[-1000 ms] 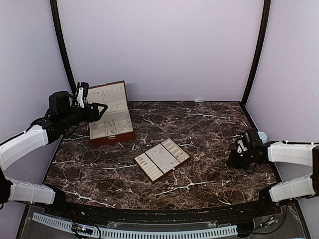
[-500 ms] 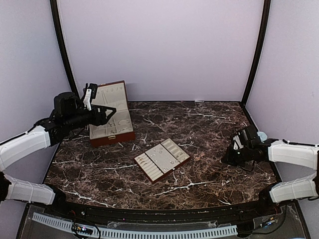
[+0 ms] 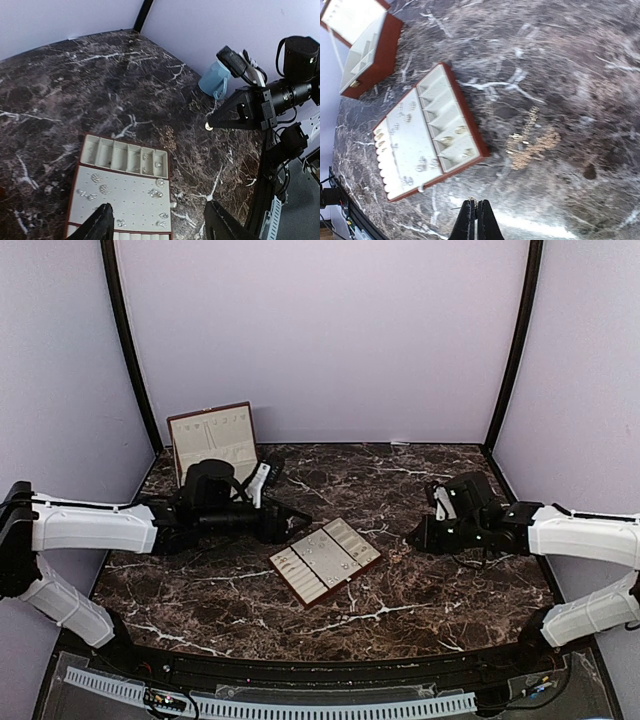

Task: Organize the mixed jewelry
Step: Pick up the earring from the center of the board, then pass from the right arm to the left

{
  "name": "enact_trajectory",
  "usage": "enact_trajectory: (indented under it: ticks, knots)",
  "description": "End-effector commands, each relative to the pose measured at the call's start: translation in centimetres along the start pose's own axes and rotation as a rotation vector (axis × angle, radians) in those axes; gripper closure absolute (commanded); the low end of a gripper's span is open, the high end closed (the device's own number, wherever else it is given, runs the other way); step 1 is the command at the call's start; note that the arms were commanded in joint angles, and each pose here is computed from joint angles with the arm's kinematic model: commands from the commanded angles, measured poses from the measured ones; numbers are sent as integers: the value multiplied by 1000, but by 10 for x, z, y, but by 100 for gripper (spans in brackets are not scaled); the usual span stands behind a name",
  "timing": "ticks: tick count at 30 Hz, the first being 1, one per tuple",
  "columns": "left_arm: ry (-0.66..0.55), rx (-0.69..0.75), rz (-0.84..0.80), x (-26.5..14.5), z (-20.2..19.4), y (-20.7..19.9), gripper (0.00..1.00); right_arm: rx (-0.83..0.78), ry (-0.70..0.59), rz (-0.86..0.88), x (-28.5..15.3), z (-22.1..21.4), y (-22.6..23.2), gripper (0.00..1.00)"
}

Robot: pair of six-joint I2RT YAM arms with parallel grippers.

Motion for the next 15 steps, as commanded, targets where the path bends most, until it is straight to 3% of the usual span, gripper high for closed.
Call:
enact_trajectory:
  ticks: [1,7,15]
  knots:
    - [-26,2,-116,25,14,-39,35,-58,-46,63,3,5,40,100]
    - [48,-49,-192,54,-6,-57,36,-211,-107,121,5,-3,83,100]
    - [-5,-270,-303,45,6,-73,34,-493,-299,190,-12,-8,129,100]
Point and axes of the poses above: each gripper's point midway between its finger pads, its own x axis out along the fingers, its own y axis along the line the jaws close on, z = x × y, the point moved 2 cm from there along -x, back along the fingers, and after that the axes turned 11 degrees about x, right-handed, at the moved point
